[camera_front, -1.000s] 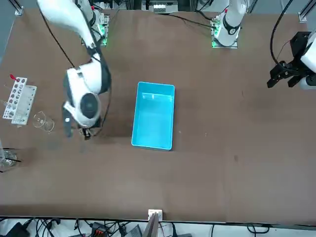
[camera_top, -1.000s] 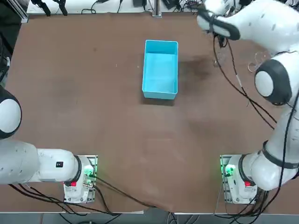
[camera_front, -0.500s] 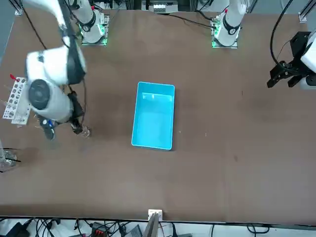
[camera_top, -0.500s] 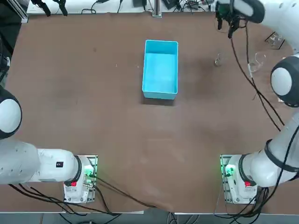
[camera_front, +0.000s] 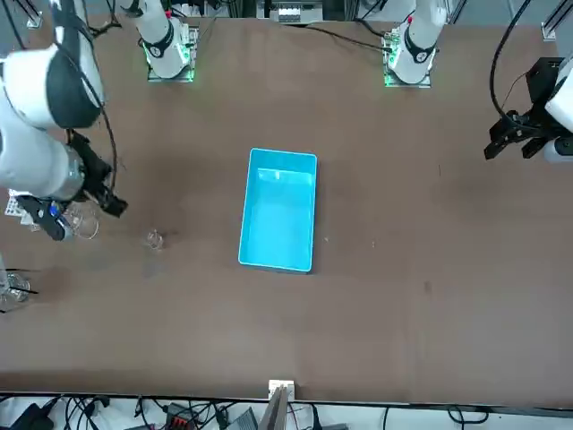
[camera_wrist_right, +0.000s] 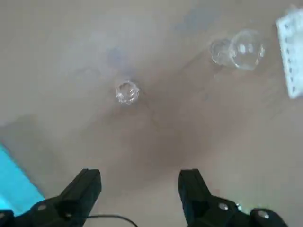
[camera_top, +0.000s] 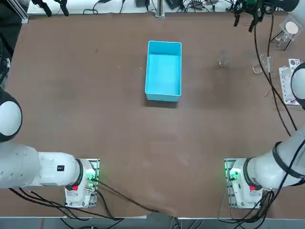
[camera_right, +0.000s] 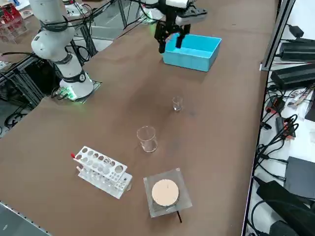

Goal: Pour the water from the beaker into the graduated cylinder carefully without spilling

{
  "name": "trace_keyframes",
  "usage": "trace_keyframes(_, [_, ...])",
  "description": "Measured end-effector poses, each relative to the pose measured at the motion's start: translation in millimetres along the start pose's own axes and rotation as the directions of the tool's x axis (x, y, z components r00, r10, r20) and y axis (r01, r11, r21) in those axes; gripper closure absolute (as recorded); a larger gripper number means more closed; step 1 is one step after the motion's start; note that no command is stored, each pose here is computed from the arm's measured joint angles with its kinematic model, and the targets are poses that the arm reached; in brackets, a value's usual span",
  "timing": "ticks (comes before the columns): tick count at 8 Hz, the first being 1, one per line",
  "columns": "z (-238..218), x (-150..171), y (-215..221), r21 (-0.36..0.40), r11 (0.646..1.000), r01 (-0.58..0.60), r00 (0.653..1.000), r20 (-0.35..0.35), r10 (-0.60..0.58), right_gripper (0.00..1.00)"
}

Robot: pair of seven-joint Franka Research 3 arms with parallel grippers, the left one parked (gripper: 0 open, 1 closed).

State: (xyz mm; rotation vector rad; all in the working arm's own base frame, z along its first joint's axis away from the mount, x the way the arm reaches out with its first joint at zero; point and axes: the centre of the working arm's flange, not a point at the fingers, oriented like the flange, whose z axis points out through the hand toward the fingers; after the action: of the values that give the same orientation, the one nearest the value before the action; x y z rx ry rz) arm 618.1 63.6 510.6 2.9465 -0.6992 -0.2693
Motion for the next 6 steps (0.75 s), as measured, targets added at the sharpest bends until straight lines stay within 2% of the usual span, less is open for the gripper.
trace_keyframes(1, [-18.2,-1.6,18.3,0.051,0.990,0.131,0.991,0.001,-0.131,0.00])
trace_keyframes(3, [-46.2,-10.4,65.4,0.108,0.912,0.396,0.918,-0.044,-0.394,0.00])
trace_keyframes(4, [-54.6,-20.4,80.4,0.112,0.883,0.455,0.890,-0.070,-0.450,0.00])
trace_keyframes(6, [-67.1,-51.6,84.3,0.103,0.860,0.499,0.864,-0.130,-0.486,0.00])
